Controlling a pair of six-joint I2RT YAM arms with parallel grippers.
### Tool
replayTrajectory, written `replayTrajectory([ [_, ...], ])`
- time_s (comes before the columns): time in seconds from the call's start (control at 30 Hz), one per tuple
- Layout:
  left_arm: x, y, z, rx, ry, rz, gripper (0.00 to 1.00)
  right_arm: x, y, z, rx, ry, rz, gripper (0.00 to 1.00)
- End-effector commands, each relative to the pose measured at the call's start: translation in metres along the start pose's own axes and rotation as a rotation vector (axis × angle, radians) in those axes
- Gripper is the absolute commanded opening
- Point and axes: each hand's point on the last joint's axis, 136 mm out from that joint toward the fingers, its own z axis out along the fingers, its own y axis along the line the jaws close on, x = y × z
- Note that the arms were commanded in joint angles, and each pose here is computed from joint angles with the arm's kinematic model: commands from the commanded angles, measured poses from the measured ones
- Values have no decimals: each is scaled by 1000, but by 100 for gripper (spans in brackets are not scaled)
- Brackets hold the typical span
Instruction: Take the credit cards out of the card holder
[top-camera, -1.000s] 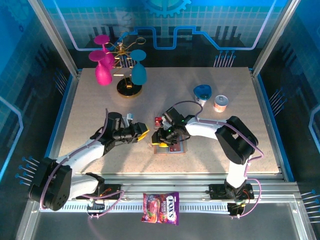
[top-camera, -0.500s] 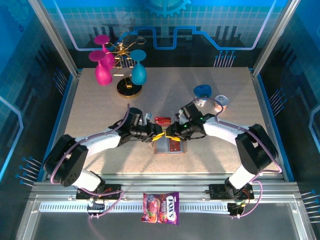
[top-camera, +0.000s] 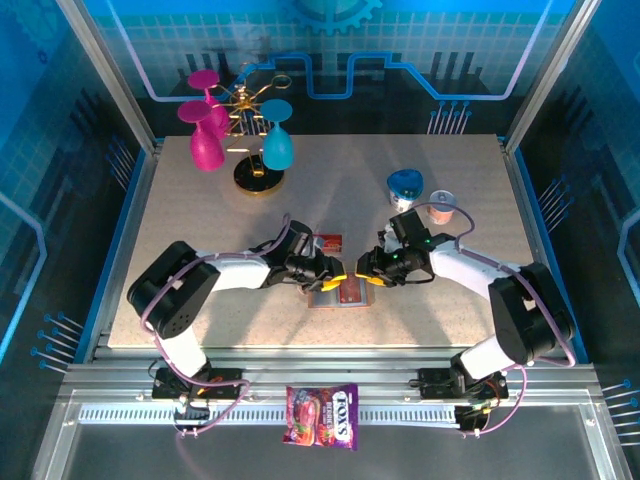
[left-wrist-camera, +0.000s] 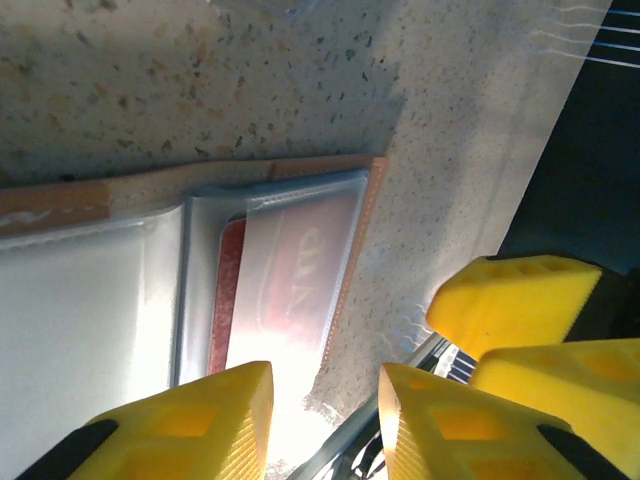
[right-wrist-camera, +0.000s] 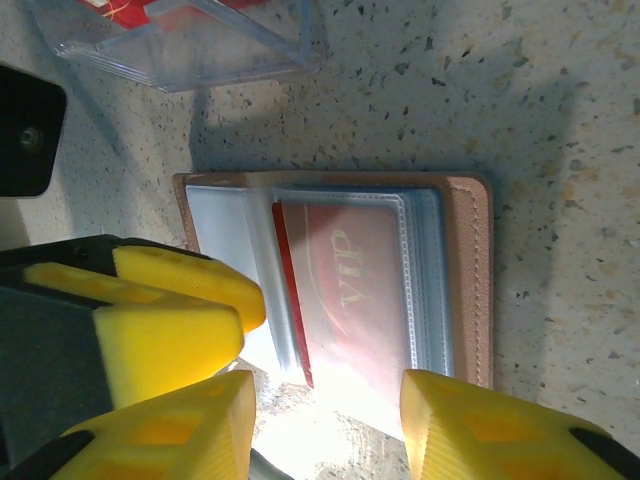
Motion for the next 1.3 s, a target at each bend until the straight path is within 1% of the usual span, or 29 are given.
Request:
replayTrajectory([
  [0.0, 1, -10, 6, 25, 25, 10, 35, 4, -5, -5, -6, 10, 2, 44],
  [0.37, 4, 1, 14, -20, 59, 16, 36, 6, -6, -6, -7, 7, 8, 44],
  [0.7, 6, 13, 7, -128, 61, 63, 37, 7, -5, -7, -14, 6, 10, 45],
  [0.97, 9, 15, 12, -134, 80, 64, 38, 9, -2, -5, -31, 14, 15, 44],
  [1.27, 7, 13, 4, -173, 57, 92, 38, 12, 3, 2, -47, 38, 9, 44],
])
